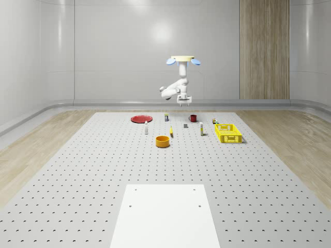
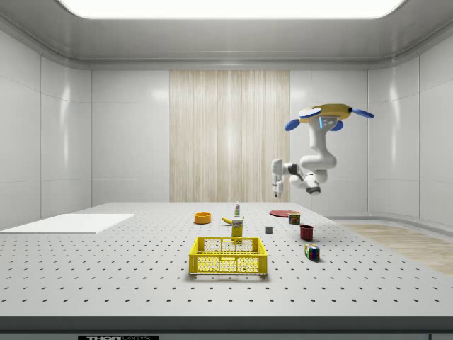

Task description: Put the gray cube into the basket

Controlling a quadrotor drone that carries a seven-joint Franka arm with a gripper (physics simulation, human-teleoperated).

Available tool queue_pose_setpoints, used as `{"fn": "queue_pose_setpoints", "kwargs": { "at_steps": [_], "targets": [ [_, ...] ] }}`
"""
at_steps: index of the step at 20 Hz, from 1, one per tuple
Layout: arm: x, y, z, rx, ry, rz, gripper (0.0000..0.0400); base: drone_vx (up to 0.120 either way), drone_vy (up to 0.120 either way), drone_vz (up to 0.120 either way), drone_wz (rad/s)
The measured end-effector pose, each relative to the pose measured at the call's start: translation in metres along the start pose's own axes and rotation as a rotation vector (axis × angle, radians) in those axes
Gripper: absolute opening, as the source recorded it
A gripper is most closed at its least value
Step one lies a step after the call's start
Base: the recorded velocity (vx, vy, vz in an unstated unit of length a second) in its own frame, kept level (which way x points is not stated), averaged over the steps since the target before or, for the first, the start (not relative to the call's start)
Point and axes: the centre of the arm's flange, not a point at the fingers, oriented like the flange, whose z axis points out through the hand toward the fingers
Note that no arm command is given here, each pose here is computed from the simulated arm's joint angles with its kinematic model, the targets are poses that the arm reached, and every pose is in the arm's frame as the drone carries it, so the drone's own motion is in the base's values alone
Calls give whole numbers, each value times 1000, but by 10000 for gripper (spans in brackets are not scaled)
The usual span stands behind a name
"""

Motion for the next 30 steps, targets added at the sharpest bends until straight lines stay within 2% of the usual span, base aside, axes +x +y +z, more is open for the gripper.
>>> {"fn": "queue_pose_setpoints", "kwargs": {
  "at_steps": [10,14,17,30],
  "targets": [
    [-2,-2,0,-15,16,0,400,116,0,-120,0],
    [-2,-2,0,-17,18,0,400,0,0,-120,0],
    [-2,-2,0,-17,19,0,400,0,93,-120,0],
    [-2,-2,0,-18,20,0,400,0,0,-108,0]
  ]
}}
